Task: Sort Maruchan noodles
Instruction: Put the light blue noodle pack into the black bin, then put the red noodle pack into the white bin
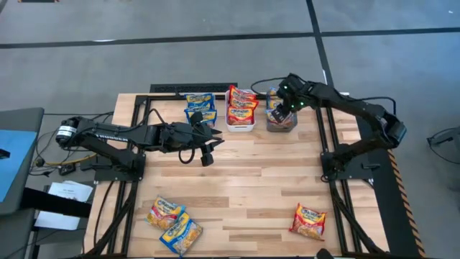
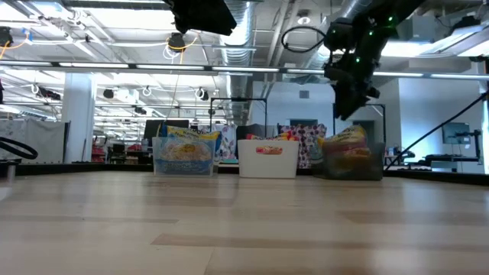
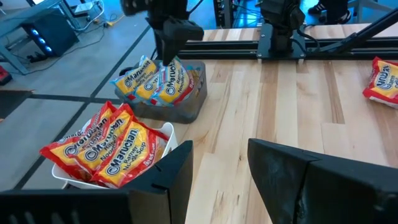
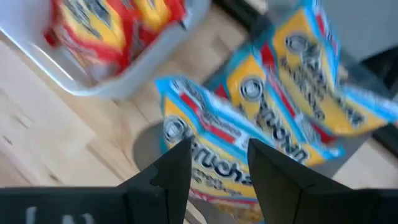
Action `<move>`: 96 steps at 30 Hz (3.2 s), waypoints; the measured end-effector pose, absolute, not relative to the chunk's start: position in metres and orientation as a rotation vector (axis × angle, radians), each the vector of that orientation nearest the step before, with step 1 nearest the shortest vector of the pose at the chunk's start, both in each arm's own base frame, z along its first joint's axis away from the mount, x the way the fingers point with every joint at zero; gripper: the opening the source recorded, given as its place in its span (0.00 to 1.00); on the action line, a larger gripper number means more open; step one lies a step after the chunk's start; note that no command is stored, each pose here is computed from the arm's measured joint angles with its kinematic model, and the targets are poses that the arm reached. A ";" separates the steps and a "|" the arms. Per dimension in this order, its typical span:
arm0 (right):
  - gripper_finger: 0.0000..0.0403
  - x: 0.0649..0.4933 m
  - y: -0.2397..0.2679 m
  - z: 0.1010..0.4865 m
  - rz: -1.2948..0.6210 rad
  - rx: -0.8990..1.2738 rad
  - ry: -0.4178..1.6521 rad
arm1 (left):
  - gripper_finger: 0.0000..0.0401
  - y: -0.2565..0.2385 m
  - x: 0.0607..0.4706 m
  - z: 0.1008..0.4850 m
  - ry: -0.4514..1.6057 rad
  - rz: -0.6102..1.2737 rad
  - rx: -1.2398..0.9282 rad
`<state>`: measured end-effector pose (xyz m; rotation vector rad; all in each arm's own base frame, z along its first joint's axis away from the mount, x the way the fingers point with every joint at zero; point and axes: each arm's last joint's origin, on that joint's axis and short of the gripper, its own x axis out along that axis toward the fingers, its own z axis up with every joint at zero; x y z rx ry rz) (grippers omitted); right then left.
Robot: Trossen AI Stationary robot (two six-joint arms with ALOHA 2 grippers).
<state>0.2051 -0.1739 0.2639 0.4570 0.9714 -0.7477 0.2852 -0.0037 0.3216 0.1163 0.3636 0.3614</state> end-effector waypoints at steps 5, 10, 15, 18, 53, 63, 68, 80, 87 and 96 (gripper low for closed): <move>0.45 0.202 -0.181 0.247 -0.762 0.505 1.082 | 0.36 -0.004 0.285 0.322 0.361 0.364 0.102; 0.44 0.196 -0.186 0.237 -0.804 0.566 1.171 | 0.36 -0.004 0.285 0.322 0.361 0.365 0.101; 0.42 0.192 -0.187 0.237 -0.837 0.580 1.177 | 0.36 -0.003 0.285 0.321 0.362 0.367 0.102; 0.41 0.193 -0.188 0.238 -0.829 0.566 1.170 | 0.36 -0.004 0.285 0.321 0.363 0.366 0.102; 0.40 0.244 -0.065 0.337 -0.481 0.379 1.219 | 0.36 0.003 0.205 0.354 0.394 0.489 -0.013; 0.40 0.198 0.011 0.325 -0.475 0.501 1.190 | 0.36 0.002 0.187 0.352 0.468 0.422 -0.111; 0.40 0.171 0.042 0.315 -0.474 0.617 1.189 | 0.36 0.001 0.187 0.351 0.479 0.388 -0.119; 0.41 0.156 0.094 0.304 -0.371 0.664 1.349 | 0.36 0.000 0.187 0.351 0.481 0.364 -0.137; 0.50 0.165 0.128 0.280 -0.337 0.576 1.553 | 0.36 0.000 0.187 0.351 0.480 0.356 -0.163; 0.56 0.171 0.181 0.250 -0.203 0.547 1.659 | 0.36 -0.004 0.188 0.350 0.500 0.234 -0.235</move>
